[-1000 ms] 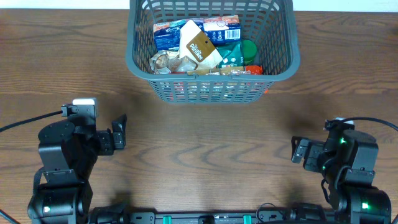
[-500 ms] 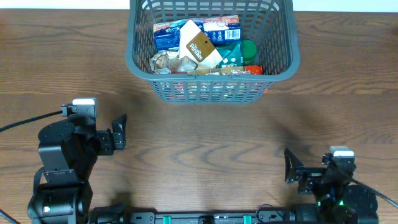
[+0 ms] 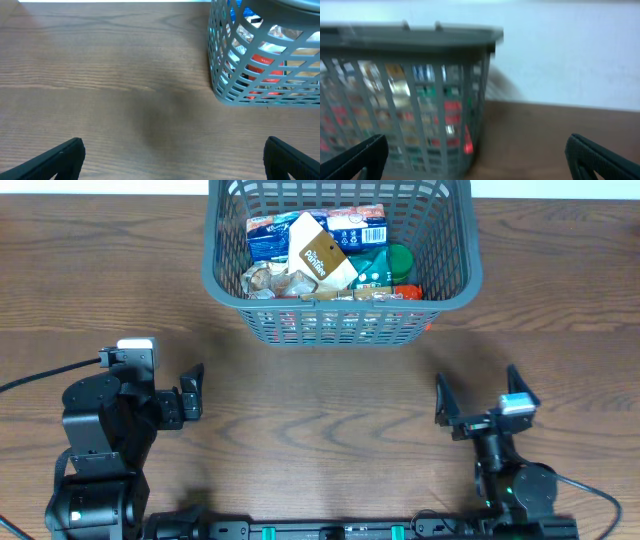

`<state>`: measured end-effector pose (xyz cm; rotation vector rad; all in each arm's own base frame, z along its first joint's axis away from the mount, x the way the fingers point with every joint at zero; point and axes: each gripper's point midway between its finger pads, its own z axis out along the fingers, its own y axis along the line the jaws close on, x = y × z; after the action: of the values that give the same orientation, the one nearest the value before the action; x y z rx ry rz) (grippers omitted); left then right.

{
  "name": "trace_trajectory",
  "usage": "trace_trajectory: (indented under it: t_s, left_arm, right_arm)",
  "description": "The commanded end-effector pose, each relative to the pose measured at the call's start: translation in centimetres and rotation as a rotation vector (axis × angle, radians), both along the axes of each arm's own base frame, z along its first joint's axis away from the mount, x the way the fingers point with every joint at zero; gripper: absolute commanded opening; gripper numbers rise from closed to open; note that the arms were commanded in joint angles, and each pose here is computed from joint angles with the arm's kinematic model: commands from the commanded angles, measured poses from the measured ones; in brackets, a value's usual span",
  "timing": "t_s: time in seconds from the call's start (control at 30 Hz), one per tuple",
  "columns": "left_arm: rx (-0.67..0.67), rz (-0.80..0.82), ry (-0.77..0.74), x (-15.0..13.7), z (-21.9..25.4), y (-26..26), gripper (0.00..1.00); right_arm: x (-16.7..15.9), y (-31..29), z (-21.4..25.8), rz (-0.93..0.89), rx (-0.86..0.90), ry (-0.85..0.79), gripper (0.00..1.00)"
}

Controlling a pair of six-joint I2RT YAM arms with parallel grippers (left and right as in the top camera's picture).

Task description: Pack container

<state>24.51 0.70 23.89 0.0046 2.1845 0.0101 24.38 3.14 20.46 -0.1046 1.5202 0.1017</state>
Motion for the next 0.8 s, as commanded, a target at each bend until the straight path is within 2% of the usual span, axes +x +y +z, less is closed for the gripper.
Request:
trace_trajectory:
  t_s: [0.0, 0.13, 0.23, 0.33, 0.77]
  left_arm:
    - [0.002, 0.014, -0.006, 0.0, 0.2, 0.2, 0.99]
    - [0.002, 0.014, -0.006, 0.0, 0.2, 0.2, 0.99]
    - [0.002, 0.014, -0.006, 0.0, 0.2, 0.2, 0.99]
    - [0.002, 0.014, -0.006, 0.0, 0.2, 0.2, 0.99]
    - [0.002, 0.014, -0.006, 0.0, 0.2, 0.2, 0.98]
  right_arm:
    - [0.0, -0.2, -0.9, -0.021, -0.086, -0.017, 1.00]
    - [0.0, -0.2, -1.4, -0.029, -0.244, -0.029, 0.99]
    - [0.1, -0.6, -2.8, -0.042, -0.269, 0.025, 0.99]
    - [0.0, -1.0, -4.9, -0.057, -0.232, 0.118, 0.99]
    - [0.0, -4.1, -4.5, -0.227, -0.050, 0.124, 0.99]
